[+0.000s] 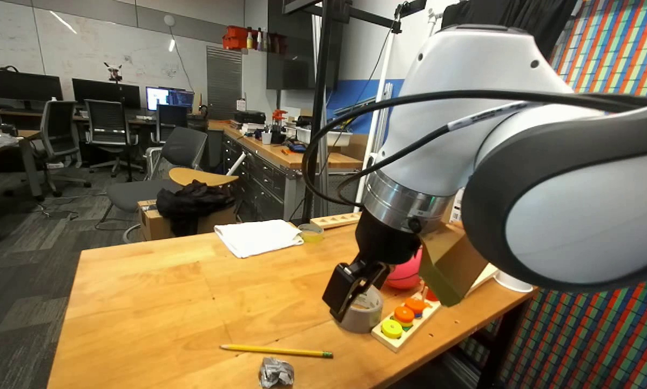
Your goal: Move the ball towards the box
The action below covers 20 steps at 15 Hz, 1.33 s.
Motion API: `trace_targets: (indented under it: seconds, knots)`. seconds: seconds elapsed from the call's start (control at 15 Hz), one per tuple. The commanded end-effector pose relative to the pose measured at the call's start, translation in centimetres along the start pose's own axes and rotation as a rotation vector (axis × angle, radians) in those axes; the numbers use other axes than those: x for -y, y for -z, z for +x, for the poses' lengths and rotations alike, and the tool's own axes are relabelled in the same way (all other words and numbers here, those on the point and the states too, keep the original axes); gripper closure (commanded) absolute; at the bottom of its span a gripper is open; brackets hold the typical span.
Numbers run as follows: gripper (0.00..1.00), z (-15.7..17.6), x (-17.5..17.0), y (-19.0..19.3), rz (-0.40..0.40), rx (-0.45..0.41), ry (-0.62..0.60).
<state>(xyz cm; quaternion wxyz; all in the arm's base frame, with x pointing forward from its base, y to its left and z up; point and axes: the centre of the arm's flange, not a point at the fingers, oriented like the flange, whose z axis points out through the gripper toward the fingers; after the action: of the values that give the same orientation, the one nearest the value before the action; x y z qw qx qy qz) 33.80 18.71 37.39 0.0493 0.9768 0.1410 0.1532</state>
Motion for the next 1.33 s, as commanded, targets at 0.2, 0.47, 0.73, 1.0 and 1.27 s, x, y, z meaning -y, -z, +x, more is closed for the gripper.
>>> trace_targets:
  seconds: [0.2, 0.47, 0.73, 1.0, 1.27]
  knots:
    - [0.00, 0.3, -4.7, -2.6, -0.025, 0.066, -0.071]
    - [0.00, 1.2, -4.8, -2.9, -0.010, 0.066, -0.035]
    - [0.00, 2.5, -3.8, -2.9, 0.005, 0.057, 0.012]
    - [0.00, 4.1, -3.8, -2.9, -0.012, 0.047, 0.077]
    - [0.00, 6.2, -5.0, -4.7, -0.014, 0.066, 0.106]
